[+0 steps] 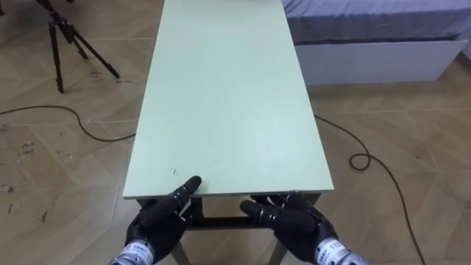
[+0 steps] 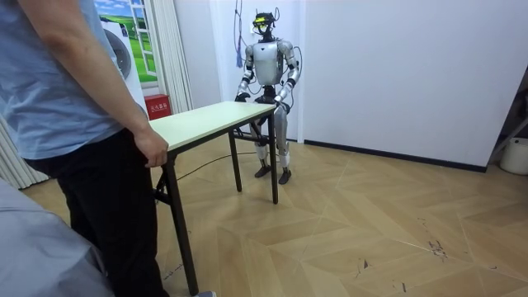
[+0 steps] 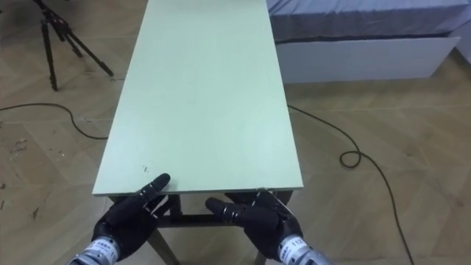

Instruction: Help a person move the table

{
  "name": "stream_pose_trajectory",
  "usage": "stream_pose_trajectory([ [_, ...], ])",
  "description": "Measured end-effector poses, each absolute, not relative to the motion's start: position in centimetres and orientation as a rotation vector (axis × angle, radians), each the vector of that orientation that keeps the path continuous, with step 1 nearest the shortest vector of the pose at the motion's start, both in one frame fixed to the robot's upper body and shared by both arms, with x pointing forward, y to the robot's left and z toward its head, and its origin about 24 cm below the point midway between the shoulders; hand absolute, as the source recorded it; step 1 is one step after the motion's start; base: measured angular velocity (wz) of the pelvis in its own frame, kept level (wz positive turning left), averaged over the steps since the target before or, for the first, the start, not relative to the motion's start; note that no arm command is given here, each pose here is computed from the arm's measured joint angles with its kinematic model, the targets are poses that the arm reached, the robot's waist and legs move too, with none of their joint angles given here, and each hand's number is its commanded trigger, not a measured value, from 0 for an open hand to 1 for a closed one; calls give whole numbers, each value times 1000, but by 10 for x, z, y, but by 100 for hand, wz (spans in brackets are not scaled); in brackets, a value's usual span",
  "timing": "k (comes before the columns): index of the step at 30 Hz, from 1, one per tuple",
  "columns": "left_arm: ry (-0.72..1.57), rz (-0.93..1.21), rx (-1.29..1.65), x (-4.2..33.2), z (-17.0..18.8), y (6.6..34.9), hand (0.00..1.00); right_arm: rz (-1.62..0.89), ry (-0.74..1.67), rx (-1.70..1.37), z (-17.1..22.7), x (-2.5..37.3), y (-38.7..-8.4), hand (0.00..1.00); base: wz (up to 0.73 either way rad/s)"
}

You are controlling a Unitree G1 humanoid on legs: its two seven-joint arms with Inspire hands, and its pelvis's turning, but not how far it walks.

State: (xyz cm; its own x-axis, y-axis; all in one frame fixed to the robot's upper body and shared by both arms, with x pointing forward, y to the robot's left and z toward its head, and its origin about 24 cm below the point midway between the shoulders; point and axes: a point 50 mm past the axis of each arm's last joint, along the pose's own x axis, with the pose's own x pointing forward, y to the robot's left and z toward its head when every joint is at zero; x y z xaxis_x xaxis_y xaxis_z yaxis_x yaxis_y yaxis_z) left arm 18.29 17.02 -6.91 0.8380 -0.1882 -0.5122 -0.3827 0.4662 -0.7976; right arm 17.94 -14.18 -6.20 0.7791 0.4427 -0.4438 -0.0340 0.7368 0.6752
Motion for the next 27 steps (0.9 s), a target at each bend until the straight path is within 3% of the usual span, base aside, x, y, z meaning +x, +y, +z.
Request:
stream_pose_trajectory([
  [11, 619, 159, -1148, 184, -70, 168, 0, 221, 653, 755, -63, 181, -141, 0, 0],
  [27, 635, 193, -1189, 180, -78, 163, 0, 118, 638, 1115, -59, 183, -137, 0, 0],
])
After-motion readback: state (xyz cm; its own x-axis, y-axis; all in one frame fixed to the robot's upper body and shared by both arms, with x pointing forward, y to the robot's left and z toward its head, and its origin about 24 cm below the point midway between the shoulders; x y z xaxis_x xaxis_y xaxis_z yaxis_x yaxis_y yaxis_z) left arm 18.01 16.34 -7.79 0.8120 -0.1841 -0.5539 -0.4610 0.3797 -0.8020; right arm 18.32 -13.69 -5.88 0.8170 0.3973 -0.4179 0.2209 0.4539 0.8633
